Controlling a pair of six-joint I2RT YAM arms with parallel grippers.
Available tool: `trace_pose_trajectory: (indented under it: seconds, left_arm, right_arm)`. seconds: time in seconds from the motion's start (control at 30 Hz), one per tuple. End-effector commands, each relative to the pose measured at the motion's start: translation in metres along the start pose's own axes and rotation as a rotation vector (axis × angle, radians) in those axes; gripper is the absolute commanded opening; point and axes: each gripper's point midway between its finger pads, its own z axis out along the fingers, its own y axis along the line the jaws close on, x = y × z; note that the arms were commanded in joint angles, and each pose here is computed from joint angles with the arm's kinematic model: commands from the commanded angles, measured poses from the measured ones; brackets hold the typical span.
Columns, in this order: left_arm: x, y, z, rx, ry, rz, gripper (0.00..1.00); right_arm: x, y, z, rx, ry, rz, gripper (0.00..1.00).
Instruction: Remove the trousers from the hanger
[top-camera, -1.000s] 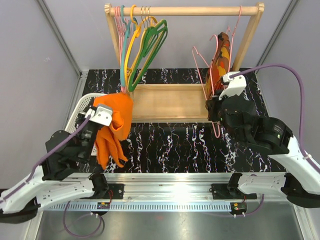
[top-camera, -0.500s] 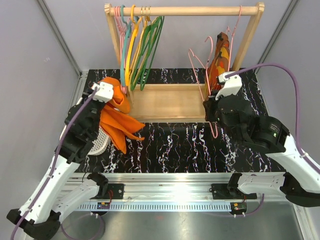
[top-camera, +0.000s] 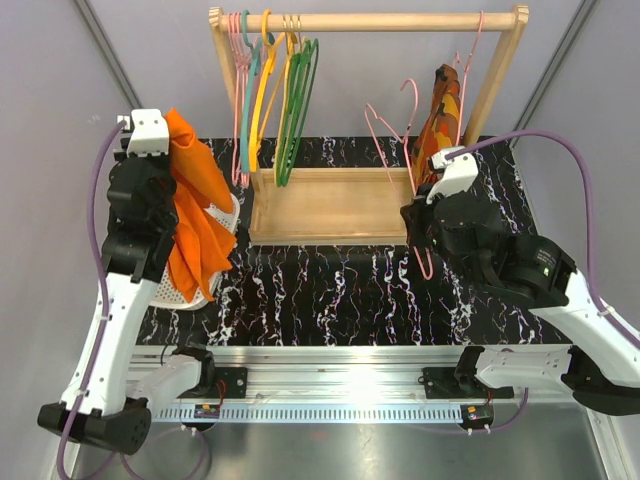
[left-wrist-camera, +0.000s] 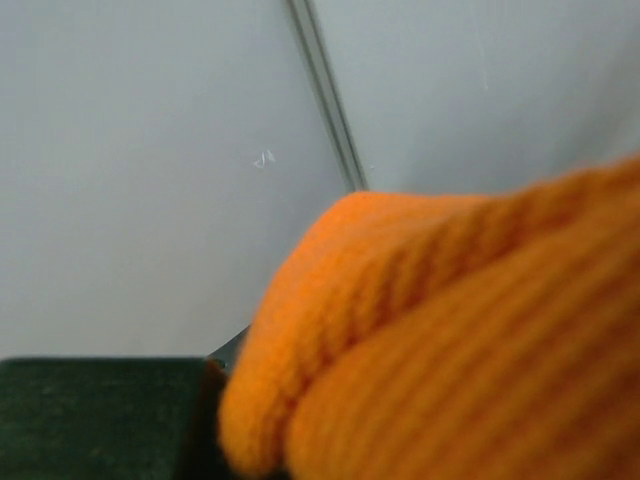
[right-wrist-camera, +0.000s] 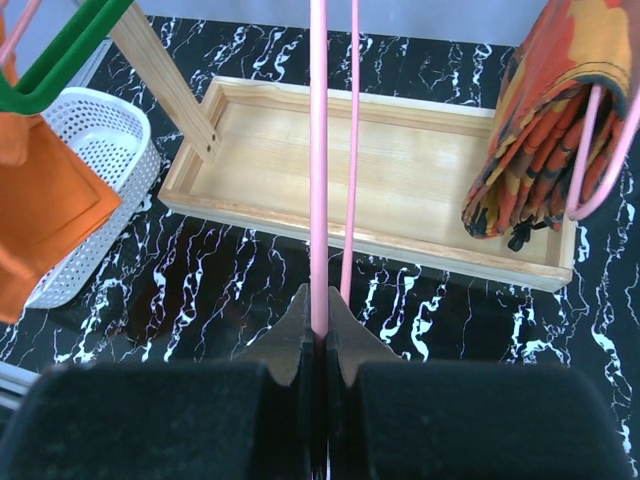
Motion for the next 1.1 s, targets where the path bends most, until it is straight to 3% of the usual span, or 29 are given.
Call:
trace_pose_trajectory:
  seconds: [0.0,0.23,0.37,0.5,0.6,0.77,0.93,1.07]
  left_arm:
    - [-0.045,0.039,0.008,-0.165,-0.123,-0.202,0.0]
    - [-0.044,0.032,0.031,-0.143,-0.112,-0.218,0.0]
    - [-0.023,0.03,0.038,-0.141,-0.095,-0.246,0.0]
    - [0.02,0.012,0.05,-0.027,-0.074,-0.332,0.0]
    - [0.035,0.011,0.051,-0.018,-0.11,-0.39,0.0]
    - [0.078,0.003,0.061,-0.03,-0.022,-0.368,0.0]
    - [0.116,0.033,0.063,-0.24,0.03,-0.252,0.0]
    - [0.154,0.008,0.069,-0.131,0.101,-0.161,0.02]
  right_arm:
    - [-0.011,0.008,-0.001,-0.044,-0.042,0.032,0.0]
    - [-0.004,0.007,0.001,-0.044,-0.036,0.008,0.0]
    - [-0.003,0.005,0.0,-0.047,-0.046,0.009,0.0]
    - [0.001,0.006,0.0,-0.056,-0.037,-0.002,0.0]
    - [0.005,0.009,0.001,-0.075,-0.027,-0.014,0.0]
    - [0.009,0.013,0.002,-0.099,-0.022,-0.025,0.0]
    - [0.018,0.022,0.007,-0.14,-0.002,-0.052,0.0]
    - [0.023,0.024,0.01,-0.15,-0.004,-0.073,0.0]
